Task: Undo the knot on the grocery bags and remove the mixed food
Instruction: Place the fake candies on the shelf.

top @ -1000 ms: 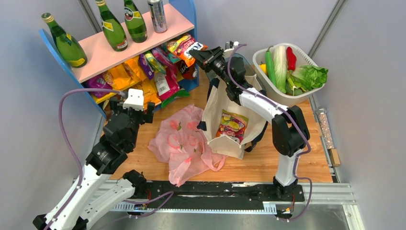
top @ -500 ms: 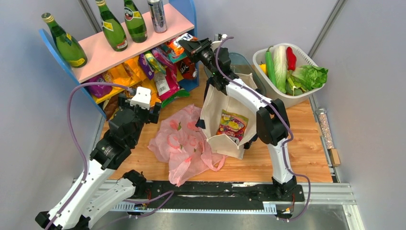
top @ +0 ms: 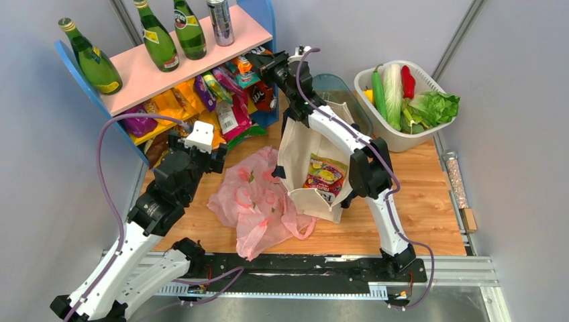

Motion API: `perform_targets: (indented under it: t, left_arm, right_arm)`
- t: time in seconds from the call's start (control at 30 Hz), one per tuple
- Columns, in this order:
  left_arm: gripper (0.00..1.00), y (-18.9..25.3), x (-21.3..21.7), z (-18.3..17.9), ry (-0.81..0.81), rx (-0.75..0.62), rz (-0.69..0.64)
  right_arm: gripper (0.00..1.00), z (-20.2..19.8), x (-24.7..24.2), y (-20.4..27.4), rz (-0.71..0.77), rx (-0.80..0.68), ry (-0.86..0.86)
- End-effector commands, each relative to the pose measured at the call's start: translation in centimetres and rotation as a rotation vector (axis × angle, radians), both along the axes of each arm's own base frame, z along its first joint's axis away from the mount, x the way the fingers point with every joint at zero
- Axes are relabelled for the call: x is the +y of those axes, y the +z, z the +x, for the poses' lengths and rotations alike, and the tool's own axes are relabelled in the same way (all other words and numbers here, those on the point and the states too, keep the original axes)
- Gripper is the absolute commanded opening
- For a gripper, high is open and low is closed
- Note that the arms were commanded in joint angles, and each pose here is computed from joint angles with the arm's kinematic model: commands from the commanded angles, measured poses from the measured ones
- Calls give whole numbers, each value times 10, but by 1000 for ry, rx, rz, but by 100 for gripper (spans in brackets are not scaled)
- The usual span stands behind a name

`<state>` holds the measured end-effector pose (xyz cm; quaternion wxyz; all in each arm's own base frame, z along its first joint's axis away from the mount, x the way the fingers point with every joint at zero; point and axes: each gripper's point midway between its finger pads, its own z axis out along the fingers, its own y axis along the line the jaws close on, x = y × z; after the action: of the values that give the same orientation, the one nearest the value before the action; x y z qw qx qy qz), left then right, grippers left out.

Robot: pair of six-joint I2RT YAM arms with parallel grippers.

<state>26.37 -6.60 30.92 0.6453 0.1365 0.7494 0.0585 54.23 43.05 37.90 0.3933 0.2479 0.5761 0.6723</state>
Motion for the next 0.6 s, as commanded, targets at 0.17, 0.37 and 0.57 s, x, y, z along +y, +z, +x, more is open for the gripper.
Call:
perform_targets:
  t: [0.17,0.37,0.57]
  left_arm:
    - [100,2,3,1,17,3,-18]
    - [100,2,4,1,21,4,-21]
    - [100,1,5,3,29,9,-18]
  right_arm:
    - [12,7,4,6,31,4,-18]
    - [37,-1,-2,11,24,-15,-35]
    - [56,-9,-6,17,0,-38,-75]
